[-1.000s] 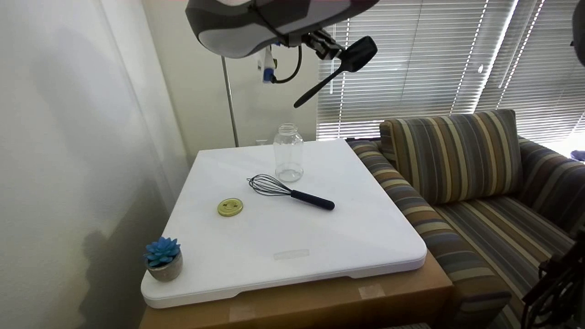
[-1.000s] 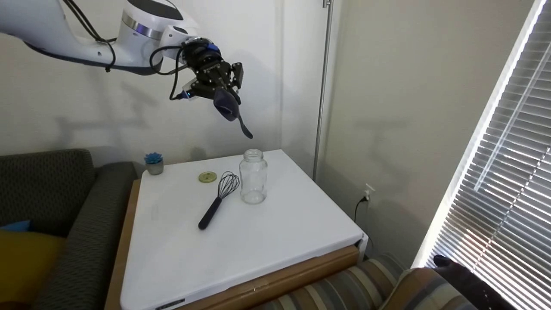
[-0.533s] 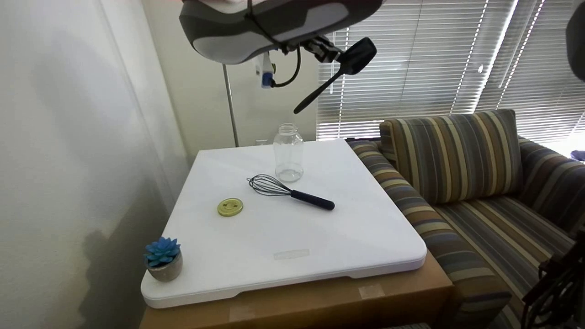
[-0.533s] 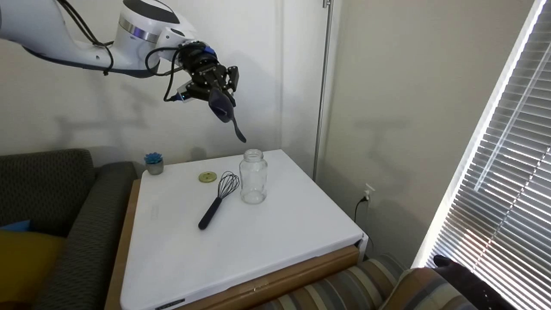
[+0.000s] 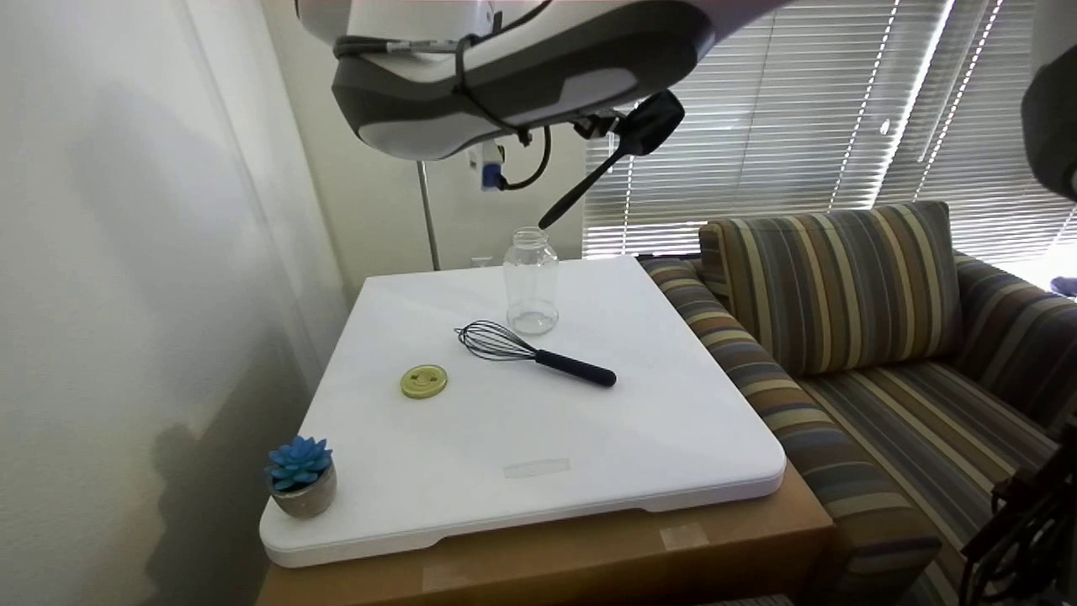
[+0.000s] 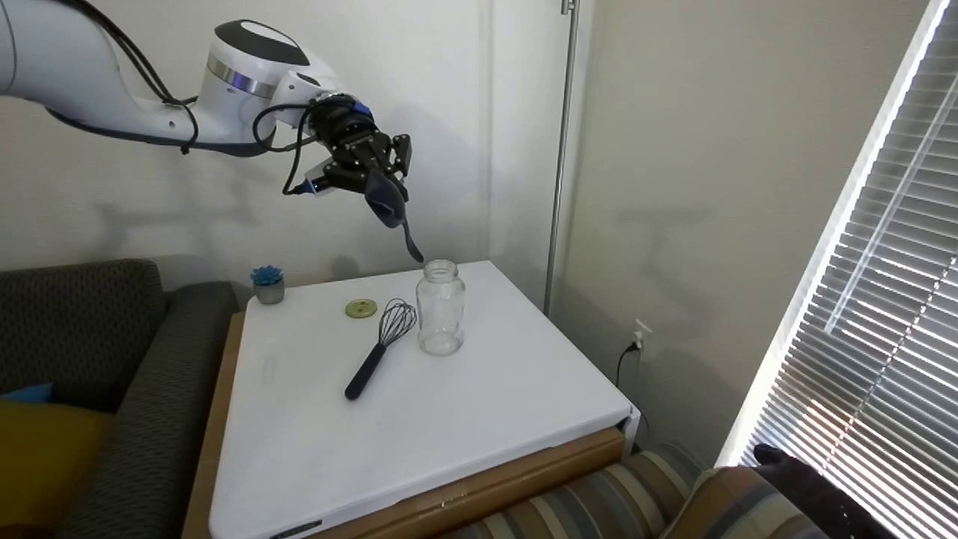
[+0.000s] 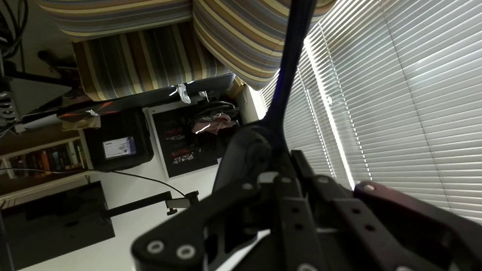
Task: Put the spatula and whisk inside the glass jar
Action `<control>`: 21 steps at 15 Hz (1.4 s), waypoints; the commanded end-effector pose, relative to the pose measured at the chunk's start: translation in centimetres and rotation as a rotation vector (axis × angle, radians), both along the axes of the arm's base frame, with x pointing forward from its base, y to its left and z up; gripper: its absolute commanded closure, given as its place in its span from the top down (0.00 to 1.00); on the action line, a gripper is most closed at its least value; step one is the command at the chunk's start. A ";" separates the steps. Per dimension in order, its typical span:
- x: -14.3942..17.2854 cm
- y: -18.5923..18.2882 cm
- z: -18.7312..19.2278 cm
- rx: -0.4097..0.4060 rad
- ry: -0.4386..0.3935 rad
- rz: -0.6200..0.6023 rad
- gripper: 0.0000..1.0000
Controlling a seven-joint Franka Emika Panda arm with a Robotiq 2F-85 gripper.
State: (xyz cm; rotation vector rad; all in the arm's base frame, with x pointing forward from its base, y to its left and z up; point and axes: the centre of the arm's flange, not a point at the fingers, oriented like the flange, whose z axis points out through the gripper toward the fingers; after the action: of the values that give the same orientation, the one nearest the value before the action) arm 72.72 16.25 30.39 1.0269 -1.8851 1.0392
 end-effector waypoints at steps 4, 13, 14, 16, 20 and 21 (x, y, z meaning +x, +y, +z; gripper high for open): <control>7.3 2.4 0.5 -0.025 0.024 0.063 0.01; 9.2 2.9 -1.3 -0.118 0.101 0.278 0.01; 9.4 3.0 -1.5 -0.125 0.104 0.293 0.01; 9.8 3.2 -1.8 -0.136 0.110 0.318 0.01; 10.2 3.4 -2.3 -0.178 0.122 0.349 0.01; 10.3 3.3 -2.3 -0.186 0.123 0.350 0.01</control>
State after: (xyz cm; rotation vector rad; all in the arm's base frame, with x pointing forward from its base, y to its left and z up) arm 75.81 17.55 28.07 1.2986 -1.5660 1.2632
